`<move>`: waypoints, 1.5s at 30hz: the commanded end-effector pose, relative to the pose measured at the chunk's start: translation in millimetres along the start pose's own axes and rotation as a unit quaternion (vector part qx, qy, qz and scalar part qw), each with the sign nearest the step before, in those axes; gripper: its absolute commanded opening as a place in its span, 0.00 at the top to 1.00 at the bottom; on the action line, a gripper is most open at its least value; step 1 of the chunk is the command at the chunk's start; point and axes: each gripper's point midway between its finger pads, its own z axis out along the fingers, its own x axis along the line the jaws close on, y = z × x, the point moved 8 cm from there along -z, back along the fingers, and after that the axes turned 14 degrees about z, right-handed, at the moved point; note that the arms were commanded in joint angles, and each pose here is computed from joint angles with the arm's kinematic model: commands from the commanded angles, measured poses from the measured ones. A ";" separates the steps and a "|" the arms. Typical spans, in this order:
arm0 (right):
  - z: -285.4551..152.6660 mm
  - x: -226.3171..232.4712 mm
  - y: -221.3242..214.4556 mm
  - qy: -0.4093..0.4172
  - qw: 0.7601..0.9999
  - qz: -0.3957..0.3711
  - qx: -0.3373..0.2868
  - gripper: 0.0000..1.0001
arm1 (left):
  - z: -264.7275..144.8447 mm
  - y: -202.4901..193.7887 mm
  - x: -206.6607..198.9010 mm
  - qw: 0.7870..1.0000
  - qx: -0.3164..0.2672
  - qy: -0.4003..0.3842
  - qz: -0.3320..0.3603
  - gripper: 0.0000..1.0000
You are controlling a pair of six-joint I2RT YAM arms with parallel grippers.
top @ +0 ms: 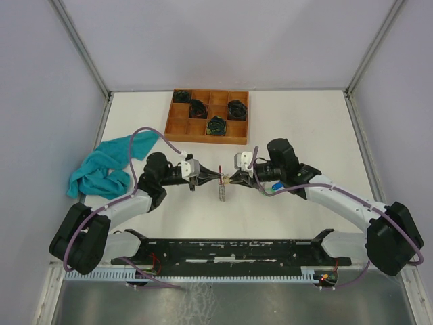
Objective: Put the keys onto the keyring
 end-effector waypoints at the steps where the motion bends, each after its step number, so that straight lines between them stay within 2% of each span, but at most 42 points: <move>1: -5.1 -4.0 16.4 -0.041 0.997 -0.044 -0.049 0.78 | 1.1 9.9 6.1 0.999 -0.021 0.019 0.017 0.97; 4: -5.6 -4.6 22.8 -0.051 0.995 -0.043 -0.077 0.71 | 1.0 9.7 6.1 0.999 -0.021 0.024 0.015 0.97; 11: -2.2 -3.3 31.5 -0.053 0.991 -0.019 -0.123 0.68 | 0.3 9.6 8.4 0.999 -0.020 0.042 0.012 0.97; 31: 17.1 -4.8 19.3 -0.121 0.986 0.021 -0.115 0.68 | -3.0 10.7 13.3 0.995 -0.017 0.093 0.007 0.97; 39: 19.8 -10.5 15.8 -0.142 0.982 0.019 -0.122 0.75 | -2.6 10.6 12.1 0.996 -0.020 0.090 0.005 0.97; 42: 20.2 -11.1 13.8 -0.146 0.982 0.018 -0.120 0.80 | -2.7 10.8 12.5 0.996 -0.020 0.091 0.005 0.97; 45: 21.5 -10.9 12.3 -0.143 0.983 0.016 -0.118 0.89 | -2.7 11.8 13.1 0.995 -0.023 0.095 0.005 0.97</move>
